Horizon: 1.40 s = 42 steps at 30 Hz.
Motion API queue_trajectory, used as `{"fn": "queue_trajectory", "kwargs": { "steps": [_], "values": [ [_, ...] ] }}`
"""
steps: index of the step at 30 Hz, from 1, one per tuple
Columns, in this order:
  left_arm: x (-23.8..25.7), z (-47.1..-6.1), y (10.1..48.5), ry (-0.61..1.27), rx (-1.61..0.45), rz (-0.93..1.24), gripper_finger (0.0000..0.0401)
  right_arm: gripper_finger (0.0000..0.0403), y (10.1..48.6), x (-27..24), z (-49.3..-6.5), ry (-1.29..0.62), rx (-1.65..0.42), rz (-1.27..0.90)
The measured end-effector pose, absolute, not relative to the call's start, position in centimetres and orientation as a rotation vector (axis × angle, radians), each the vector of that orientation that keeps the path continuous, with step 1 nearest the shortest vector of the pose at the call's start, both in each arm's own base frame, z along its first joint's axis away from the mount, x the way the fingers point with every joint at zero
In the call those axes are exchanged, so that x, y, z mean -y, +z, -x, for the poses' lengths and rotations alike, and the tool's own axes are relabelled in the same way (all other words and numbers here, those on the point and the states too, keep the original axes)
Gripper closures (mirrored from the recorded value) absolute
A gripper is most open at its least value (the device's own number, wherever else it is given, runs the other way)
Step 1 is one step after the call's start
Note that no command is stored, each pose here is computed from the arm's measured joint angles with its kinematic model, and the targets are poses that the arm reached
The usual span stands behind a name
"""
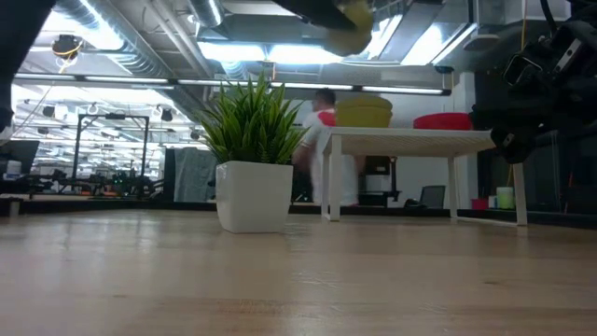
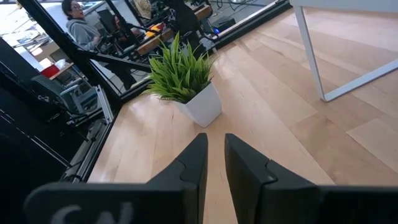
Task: Pick & Place Mini bowls
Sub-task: Stack the white bowl on the white bowl on the shelf
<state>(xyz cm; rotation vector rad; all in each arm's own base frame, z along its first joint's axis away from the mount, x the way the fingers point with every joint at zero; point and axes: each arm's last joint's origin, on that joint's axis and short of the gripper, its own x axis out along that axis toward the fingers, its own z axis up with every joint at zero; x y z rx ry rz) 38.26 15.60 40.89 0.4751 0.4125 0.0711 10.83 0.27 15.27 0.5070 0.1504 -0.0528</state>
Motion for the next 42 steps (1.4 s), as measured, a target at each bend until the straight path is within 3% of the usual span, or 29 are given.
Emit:
{"fn": "queue_trajectory", "kwargs": {
  "steps": [14,33,42],
  "values": [
    [-19.7,-40.3,38.3,0.074,-0.542,-0.32,0.0393,0.0347,15.3,-0.3,-10.8,-0.053,-0.15,-0.507],
    [-19.5,-42.6,34.4,0.014,-0.639,-0.295,0.039,0.0347,15.3,-0.3,-10.8,-0.053,-0.151,-0.507],
    [-19.7,-42.6,34.6,0.067,-0.643,-0.322,0.0385,0.0347,15.3,-0.3,-10.8,-0.053,-0.151,-0.507]
  ]
}}
